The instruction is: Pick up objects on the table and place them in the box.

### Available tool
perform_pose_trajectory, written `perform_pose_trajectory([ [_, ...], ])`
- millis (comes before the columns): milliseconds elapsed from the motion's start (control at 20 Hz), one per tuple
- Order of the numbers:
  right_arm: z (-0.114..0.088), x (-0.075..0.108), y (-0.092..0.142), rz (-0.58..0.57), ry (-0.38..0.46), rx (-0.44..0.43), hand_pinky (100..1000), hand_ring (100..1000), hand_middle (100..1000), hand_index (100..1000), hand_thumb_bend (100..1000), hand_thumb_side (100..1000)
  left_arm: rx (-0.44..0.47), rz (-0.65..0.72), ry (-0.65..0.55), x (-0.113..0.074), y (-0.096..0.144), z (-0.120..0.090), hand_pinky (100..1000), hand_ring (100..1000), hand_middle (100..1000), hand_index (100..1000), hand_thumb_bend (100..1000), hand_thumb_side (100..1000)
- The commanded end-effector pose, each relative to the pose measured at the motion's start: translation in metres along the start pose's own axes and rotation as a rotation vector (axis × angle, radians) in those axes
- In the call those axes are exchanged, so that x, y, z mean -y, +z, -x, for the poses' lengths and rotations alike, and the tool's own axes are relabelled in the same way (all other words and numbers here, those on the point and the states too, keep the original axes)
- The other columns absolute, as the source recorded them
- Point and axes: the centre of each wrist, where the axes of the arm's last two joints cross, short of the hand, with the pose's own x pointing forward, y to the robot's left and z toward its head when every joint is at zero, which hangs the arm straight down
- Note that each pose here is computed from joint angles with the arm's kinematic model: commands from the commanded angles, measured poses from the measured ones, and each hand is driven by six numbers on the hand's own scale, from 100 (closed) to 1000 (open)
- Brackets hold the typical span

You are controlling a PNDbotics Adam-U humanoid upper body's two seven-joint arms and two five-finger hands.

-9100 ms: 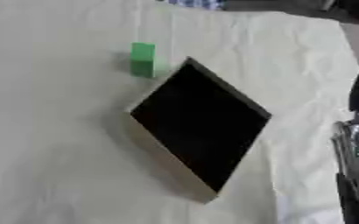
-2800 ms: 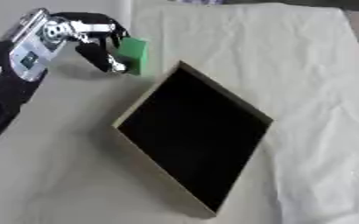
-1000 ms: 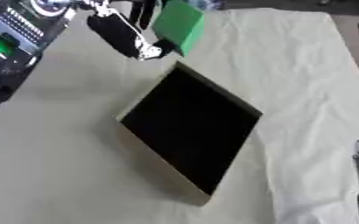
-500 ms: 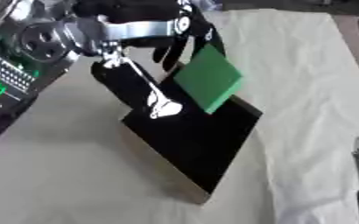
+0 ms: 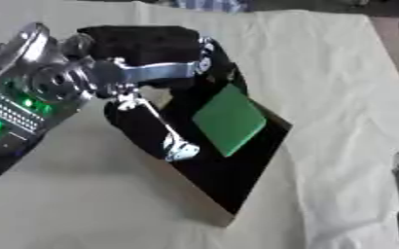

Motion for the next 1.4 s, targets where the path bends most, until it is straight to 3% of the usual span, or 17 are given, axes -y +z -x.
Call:
perform_pose_trajectory([
  [50,-0.006,0.004,-0.005,-0.003,0.007,0.03,699,645,571,829,100,832,-0.015,-0.011,-0.023,0.0,-0.003,0.002,424,432,564,604,100,149],
  [650,-0.005,0.003,-0.001,0.002,-0.001,0.011,698,642,567,828,100,838,-0.073,0.058,-0.078,0.03,-0.037,0.029,453,449,577,618,100,142],
  [800,-0.005,0.002,-0.001,0.003,-0.002,0.009,698,642,566,827,100,839,-0.069,0.088,-0.108,0.036,-0.046,0.034,523,512,621,661,100,158],
  [900,-0.004,0.002,-0.001,0.004,-0.003,0.009,698,642,566,827,100,839,-0.07,0.113,-0.135,0.041,-0.051,0.038,584,579,672,721,165,165],
  [1100,-0.004,0.002,0.0,0.006,-0.004,0.007,697,641,566,827,100,839,-0.082,0.147,-0.177,0.049,-0.058,0.048,623,701,784,833,260,234],
  [1200,-0.004,0.002,0.0,0.007,-0.005,0.006,697,641,565,827,100,839,-0.086,0.155,-0.192,0.051,-0.06,0.052,638,746,824,873,342,326],
  [1400,-0.004,0.002,0.0,0.009,-0.004,0.004,697,641,565,827,100,839,-0.103,0.124,-0.221,0.049,-0.06,0.055,643,783,861,910,413,353],
])
